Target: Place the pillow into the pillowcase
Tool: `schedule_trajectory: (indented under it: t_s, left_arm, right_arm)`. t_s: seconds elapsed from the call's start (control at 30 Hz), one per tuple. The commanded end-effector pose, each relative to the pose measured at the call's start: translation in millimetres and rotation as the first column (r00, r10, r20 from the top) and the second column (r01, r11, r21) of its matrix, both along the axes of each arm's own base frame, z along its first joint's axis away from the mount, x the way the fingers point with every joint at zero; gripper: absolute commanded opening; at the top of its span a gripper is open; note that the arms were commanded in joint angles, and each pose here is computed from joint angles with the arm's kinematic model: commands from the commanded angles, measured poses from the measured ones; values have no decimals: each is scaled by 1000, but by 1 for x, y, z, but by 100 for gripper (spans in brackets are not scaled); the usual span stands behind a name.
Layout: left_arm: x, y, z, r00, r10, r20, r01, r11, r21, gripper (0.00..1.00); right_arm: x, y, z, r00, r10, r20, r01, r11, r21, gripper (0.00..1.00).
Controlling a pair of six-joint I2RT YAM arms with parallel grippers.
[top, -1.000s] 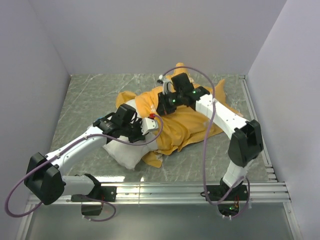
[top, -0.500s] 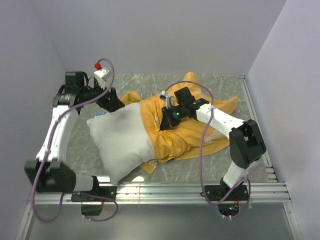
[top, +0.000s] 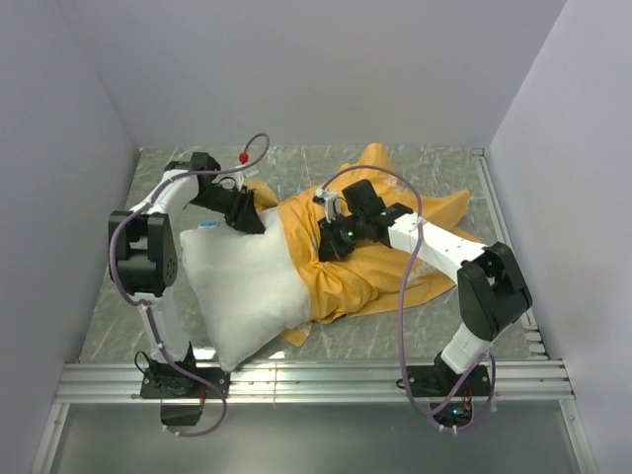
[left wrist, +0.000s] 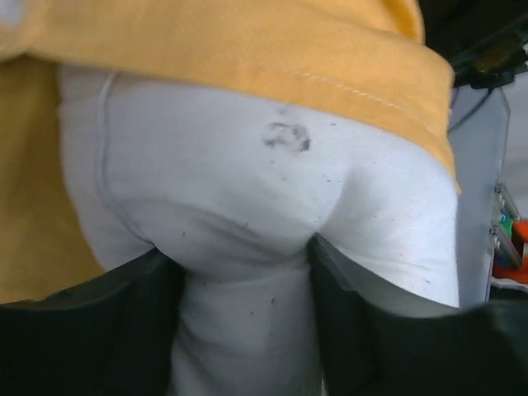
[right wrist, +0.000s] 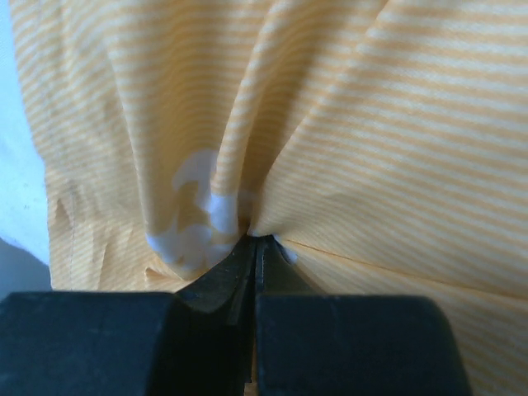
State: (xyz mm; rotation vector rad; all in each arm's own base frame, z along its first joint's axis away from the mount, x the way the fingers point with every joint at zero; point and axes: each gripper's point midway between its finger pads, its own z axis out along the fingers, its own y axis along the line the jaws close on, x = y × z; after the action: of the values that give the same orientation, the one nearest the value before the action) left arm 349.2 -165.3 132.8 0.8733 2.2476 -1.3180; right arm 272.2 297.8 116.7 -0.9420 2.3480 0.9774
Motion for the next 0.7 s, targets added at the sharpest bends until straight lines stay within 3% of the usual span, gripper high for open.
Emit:
schedule_trajectory:
  t_s: [0.0,0.03,0.07,0.1,0.13,0.2,0.23,0.3,0.33,0.37,0.43,0.47,0.57,0.67]
  left_arm:
    - [-41,-42,44,986,-154,-57,139,967,-212,56]
    - [-40,-45,46,983,-178,-44,162,956,-244,17]
    - [-28,-49,71,982,-185,27,185,942,-279,6]
    - [-23,-49,80,984,-178,24,177,944,-277,0]
    - [-16,-49,94,983,-170,67,182,945,-272,1]
    - [-3,-48,127,951,-178,253,228,956,-184,1]
    - [-1,-48,155,907,-169,385,235,963,-131,1]
    - [-2,-47,163,843,-176,509,210,978,-11,1]
    - [-18,-45,190,772,-175,610,199,980,29,1]
    - [-20,-47,181,735,-188,652,195,979,63,0]
    - [-50,-52,197,611,-233,757,191,971,145,0]
    - [-55,-55,182,596,-240,766,189,969,157,0]
    - [-87,-63,169,448,-311,838,183,950,254,0]
    - [-114,-60,150,316,-374,872,157,927,341,0]
  right_arm:
    - [-24,-21,-36,999,7,-32,-12,988,-153,0]
    - [-25,-19,-33,1000,11,-19,-14,989,-149,0]
    - [-22,-19,-30,1000,3,7,-2,989,-145,0]
    - [-19,-19,-18,999,-1,43,6,992,-127,0]
    - [-17,-20,-12,998,-3,68,12,992,-128,0]
    - [0,-33,21,987,-28,158,50,989,-138,12]
    - [5,-40,36,984,-37,174,58,991,-118,19]
    - [31,-73,95,962,-121,247,133,990,-34,41]
    - [34,-82,119,954,-125,273,125,992,18,47]
    - [41,-91,158,931,-160,327,147,987,64,57]
    - [56,-117,203,881,-273,388,245,962,120,63]
    - [60,-123,237,840,-315,442,275,949,153,65]
    - [77,-140,264,766,-434,474,406,898,166,70]
    - [87,-144,244,771,-467,433,461,879,126,71]
